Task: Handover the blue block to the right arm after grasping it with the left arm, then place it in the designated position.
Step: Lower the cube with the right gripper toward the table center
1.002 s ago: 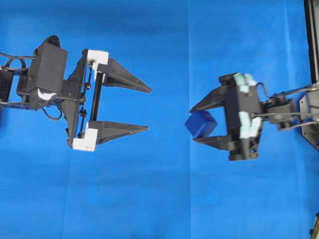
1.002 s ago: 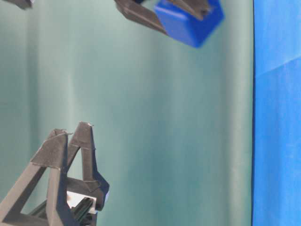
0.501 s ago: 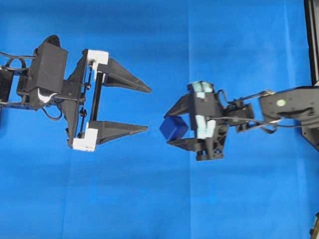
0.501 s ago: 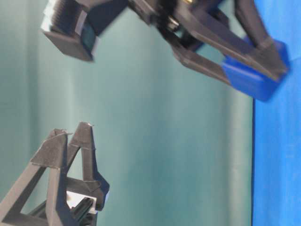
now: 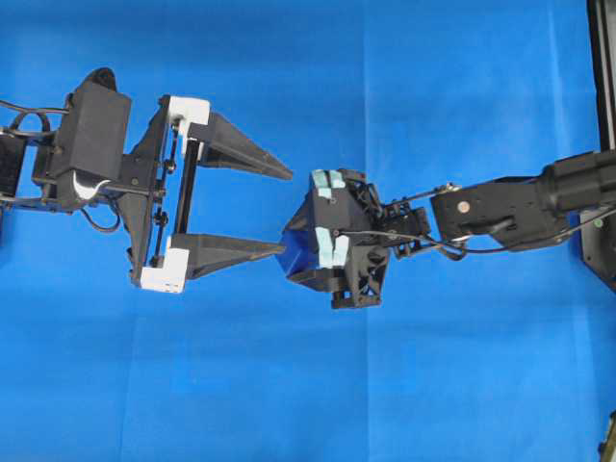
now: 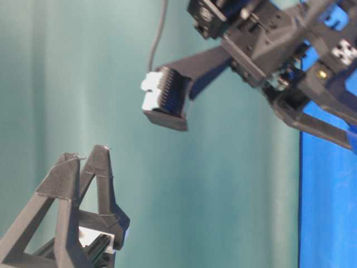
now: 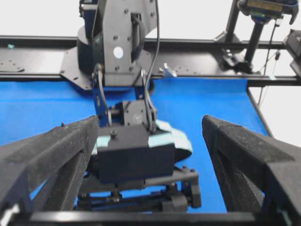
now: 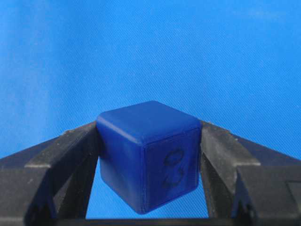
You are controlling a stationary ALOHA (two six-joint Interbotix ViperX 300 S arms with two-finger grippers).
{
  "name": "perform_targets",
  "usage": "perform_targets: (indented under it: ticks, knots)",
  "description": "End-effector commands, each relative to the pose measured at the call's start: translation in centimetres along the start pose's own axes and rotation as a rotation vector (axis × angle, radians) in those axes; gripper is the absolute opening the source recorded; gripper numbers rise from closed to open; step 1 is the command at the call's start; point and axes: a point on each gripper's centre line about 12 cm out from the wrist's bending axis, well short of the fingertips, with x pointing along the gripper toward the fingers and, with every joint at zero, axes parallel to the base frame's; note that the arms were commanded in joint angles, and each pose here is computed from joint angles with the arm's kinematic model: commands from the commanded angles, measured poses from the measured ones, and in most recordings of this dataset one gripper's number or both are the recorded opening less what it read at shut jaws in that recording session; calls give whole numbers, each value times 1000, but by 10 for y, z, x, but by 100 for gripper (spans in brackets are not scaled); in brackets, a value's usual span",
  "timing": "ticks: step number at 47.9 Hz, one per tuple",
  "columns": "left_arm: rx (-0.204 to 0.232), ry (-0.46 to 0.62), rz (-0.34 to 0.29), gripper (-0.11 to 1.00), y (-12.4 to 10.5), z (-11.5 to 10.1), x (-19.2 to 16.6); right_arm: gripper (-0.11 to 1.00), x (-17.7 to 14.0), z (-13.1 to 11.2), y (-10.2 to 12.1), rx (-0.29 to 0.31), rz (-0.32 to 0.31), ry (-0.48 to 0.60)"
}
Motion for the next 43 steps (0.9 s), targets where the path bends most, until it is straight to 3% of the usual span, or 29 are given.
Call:
perform_targets:
  ticks: [1, 43]
  knots:
    - [0, -41, -5, 93, -2, 16, -1, 45, 4, 11, 2, 6, 16, -47]
    - [5, -41, -5, 93, -2, 17, -1, 45, 16, 0, -5, 15, 23, -50]
